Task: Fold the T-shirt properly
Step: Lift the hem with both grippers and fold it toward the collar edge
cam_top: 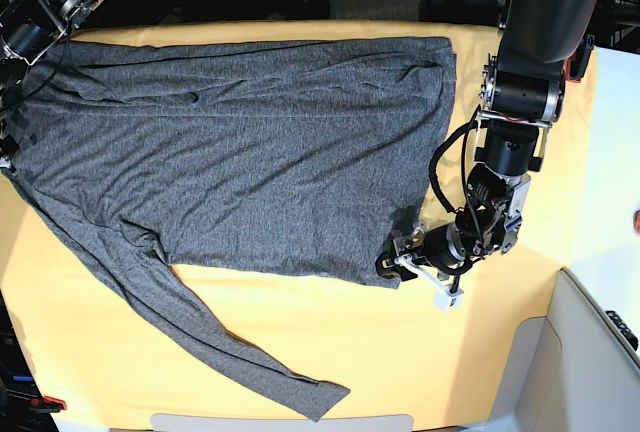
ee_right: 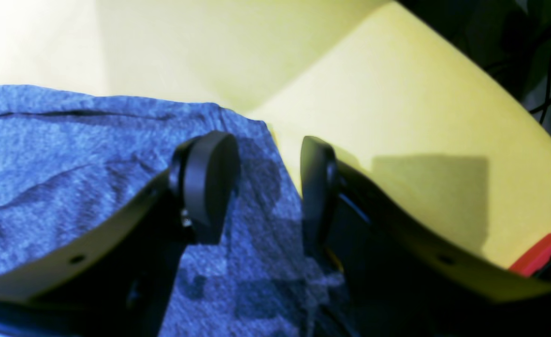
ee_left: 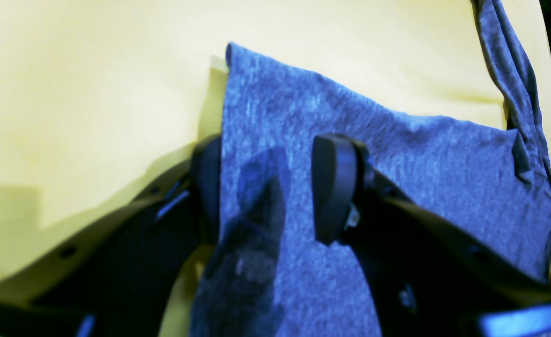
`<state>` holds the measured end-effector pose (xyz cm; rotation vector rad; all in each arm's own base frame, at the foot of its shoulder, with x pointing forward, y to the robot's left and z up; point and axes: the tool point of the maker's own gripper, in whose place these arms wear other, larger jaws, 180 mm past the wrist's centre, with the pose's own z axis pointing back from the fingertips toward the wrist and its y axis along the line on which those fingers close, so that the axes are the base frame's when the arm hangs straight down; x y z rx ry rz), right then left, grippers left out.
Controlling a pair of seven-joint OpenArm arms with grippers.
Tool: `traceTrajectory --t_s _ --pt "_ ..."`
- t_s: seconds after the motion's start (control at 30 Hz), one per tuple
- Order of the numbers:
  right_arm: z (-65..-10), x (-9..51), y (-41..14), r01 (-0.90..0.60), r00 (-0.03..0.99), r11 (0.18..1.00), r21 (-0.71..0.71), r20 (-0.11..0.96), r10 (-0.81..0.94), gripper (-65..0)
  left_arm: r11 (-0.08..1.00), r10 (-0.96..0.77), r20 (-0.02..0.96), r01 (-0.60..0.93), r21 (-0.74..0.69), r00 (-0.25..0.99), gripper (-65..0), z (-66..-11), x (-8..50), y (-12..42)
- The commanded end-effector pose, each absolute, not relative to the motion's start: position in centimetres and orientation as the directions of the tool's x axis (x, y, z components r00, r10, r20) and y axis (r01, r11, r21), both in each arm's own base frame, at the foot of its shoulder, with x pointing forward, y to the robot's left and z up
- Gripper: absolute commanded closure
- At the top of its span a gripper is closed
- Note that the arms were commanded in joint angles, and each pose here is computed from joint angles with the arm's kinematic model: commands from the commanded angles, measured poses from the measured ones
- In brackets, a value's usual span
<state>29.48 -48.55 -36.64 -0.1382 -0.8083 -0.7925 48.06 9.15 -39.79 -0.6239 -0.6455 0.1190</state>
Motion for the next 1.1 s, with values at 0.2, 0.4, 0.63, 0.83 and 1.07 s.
traceTrajectory --t_s 0.2,0.4,0.63,0.83,1.07 --pt "-34.4 30.3 -49.7 0.676 0.390 0.716 0.176 0.739 -0.550 -26.2 0.805 0.270 0.538 0.120 -0.581 0.799 -25.9 -38.4 48.8 8.1" --pt "-34.3 30.5 -49.7 0.674 0.389 0.717 0.178 0.740 -0.549 -26.2 0.805 0.284 0.556 0.120 -0.580 0.781 -0.6 -38.2 49.2 8.2" --pt "-31.4 34.2 -49.2 0.595 0.448 0.797 0.105 0.780 -0.438 -26.5 0.807 0.288 0.559 0.117 -0.579 0.777 -0.8 -38.3 49.2 8.3" --pt "-28.6 37.9 -48.4 0.529 0.479 0.846 0.064 0.801 -0.360 -27.2 0.809 0.288 0.559 0.114 -0.577 0.778 -0.8 -38.4 49.2 8.5" --pt "-29.6 40.9 -46.6 0.456 0.571 0.889 0.035 0.755 -0.323 -44.6 0.810 0.287 0.558 0.114 -0.575 0.779 -0.8 -38.5 49.1 8.6"
